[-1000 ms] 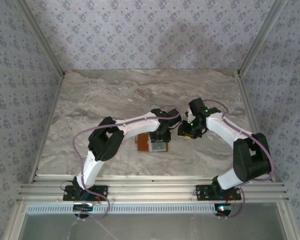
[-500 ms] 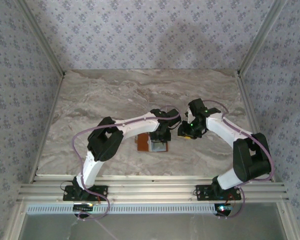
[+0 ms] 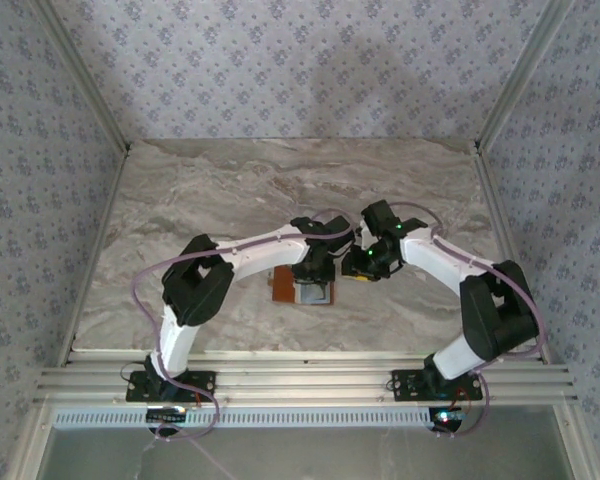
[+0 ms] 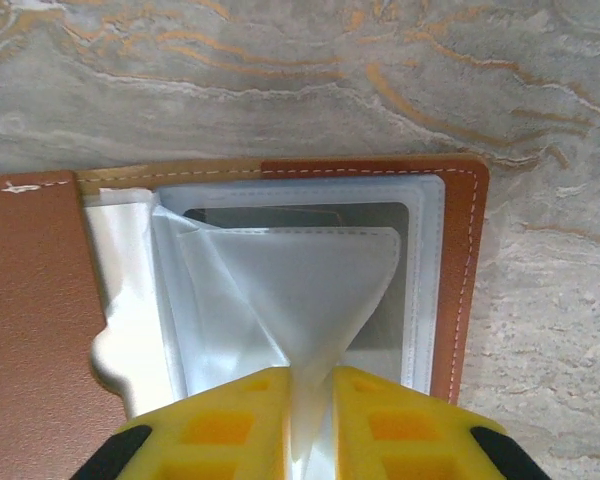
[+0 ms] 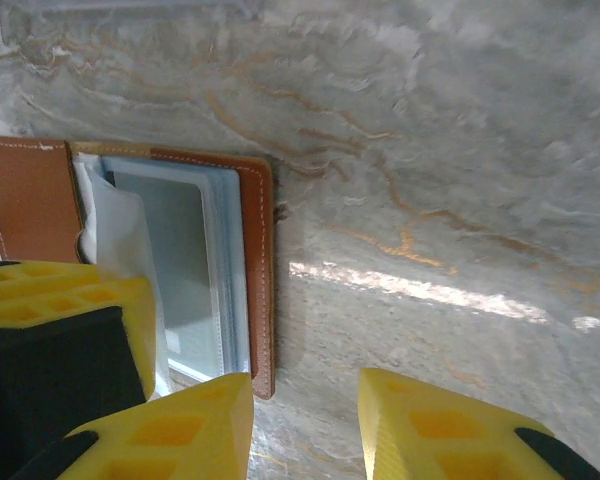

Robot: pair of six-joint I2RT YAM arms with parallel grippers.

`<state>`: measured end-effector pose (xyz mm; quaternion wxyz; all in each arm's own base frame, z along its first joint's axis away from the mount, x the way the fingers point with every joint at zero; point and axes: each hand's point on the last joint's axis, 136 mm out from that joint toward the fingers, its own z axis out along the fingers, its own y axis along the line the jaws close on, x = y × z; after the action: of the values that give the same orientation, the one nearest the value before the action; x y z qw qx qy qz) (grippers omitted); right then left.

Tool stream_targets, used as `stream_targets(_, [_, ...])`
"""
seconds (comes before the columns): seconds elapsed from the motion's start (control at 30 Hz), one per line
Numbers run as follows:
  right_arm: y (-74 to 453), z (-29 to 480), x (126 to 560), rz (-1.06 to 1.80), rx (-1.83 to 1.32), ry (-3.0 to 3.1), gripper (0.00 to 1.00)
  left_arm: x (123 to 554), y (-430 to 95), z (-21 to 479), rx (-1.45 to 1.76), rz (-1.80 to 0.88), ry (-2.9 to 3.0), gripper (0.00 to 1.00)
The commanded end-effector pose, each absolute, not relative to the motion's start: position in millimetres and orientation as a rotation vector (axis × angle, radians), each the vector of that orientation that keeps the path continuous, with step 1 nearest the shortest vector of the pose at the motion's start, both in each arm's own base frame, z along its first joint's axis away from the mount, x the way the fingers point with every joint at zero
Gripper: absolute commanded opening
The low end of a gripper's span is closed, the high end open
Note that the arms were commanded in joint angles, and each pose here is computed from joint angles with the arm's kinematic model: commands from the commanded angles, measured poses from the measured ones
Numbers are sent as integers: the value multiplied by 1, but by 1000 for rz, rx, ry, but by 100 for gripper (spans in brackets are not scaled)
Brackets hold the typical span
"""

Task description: Take the credit cards out of the card holder

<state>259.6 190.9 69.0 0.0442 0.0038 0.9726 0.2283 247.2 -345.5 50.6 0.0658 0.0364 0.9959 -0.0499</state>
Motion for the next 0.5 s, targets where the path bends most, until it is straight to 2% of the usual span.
stream_targets(0.0, [205,69,264,730,27,2985,35,248,-335,69,125,-167,2982,20])
stream_targets(0.47, [234,59,268,735,-42,3008,41,243,-289,80,134,16,2966,27])
